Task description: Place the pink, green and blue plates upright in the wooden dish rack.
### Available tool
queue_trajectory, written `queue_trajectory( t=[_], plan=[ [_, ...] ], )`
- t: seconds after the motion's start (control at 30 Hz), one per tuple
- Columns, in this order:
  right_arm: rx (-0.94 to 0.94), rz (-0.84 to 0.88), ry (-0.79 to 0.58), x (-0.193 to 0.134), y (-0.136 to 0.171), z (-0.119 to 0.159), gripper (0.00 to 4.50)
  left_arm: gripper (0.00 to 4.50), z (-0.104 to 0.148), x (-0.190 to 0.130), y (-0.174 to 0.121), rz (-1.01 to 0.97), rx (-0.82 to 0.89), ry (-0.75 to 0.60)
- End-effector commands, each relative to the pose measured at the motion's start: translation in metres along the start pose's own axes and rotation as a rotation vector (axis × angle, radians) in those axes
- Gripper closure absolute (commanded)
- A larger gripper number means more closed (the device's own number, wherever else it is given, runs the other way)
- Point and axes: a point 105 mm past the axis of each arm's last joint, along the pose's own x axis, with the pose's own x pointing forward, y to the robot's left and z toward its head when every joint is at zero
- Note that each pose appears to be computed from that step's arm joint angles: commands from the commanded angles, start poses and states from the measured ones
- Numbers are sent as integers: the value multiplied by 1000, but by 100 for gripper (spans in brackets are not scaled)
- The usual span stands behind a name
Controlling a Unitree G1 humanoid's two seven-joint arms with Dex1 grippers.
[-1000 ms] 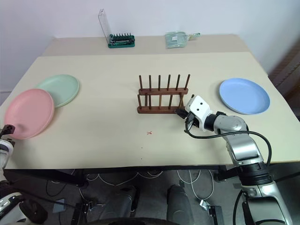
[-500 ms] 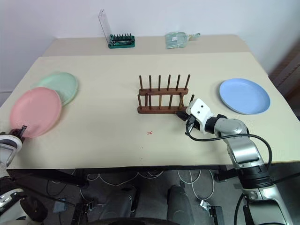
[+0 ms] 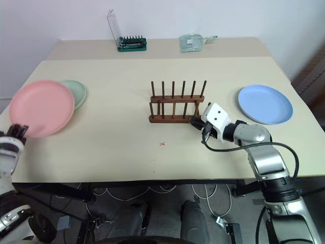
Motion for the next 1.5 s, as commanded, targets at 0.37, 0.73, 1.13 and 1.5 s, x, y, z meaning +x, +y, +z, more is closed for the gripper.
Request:
queue_trajectory(
  t=[0.37, 0.73, 1.13, 1.5],
  plan=[
    [-720, -58, -212, 56, 16, 109, 14, 450, -9, 6, -250, -469, 416, -112],
    [-984, -233, -137, 85, -3, 109, 14, 450, -28, -43, -332, -728, 355, -96],
    [-1084, -347, -71, 86, -25, 99, 298, 450, -36, -56, -338, -778, 321, -50],
    [-1096, -442, -54, 74, -41, 100, 450, 102, -24, -55, -336, -780, 187, -75]
  ],
)
